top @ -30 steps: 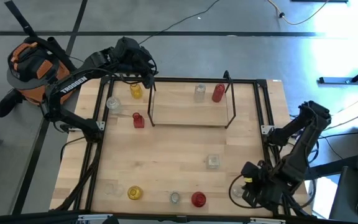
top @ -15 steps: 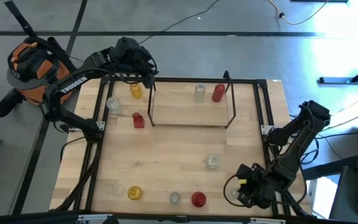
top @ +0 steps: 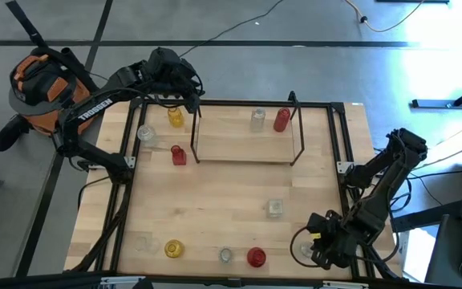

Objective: Sort vases onto shelf
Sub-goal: Put the transparent vase on the shelf aligned with the other transparent vase

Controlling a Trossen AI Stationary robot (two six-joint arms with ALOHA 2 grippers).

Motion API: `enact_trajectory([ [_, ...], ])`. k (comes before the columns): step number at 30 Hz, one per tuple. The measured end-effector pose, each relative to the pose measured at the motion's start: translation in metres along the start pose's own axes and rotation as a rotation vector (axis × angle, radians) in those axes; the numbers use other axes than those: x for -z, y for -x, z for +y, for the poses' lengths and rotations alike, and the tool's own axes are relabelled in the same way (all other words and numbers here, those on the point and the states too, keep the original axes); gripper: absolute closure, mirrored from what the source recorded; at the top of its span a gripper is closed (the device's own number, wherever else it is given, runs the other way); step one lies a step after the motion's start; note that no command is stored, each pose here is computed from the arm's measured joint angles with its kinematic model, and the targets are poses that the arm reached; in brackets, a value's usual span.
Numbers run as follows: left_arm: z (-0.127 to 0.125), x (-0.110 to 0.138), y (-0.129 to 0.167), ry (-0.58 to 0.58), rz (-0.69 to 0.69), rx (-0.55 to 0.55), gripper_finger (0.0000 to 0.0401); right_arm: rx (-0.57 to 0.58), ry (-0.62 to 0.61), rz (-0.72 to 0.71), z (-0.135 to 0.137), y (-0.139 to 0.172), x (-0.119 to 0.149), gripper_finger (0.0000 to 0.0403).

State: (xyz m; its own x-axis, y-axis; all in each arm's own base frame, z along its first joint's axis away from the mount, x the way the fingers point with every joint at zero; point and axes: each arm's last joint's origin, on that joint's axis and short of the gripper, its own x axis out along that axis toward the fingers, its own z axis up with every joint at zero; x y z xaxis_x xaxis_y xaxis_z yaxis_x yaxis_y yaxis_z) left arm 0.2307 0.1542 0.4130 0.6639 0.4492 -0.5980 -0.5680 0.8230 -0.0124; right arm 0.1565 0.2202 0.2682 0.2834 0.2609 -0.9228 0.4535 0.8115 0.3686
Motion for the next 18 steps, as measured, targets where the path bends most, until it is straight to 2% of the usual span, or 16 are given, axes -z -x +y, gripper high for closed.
enact_trajectory([
  [18, -0.016, 0.001, 0.000, -0.029, 0.002, 0.040, 0.0238, 0.011, 0.002, 0.002, -0.003, -0.014, -0.002, 0.0313],
])
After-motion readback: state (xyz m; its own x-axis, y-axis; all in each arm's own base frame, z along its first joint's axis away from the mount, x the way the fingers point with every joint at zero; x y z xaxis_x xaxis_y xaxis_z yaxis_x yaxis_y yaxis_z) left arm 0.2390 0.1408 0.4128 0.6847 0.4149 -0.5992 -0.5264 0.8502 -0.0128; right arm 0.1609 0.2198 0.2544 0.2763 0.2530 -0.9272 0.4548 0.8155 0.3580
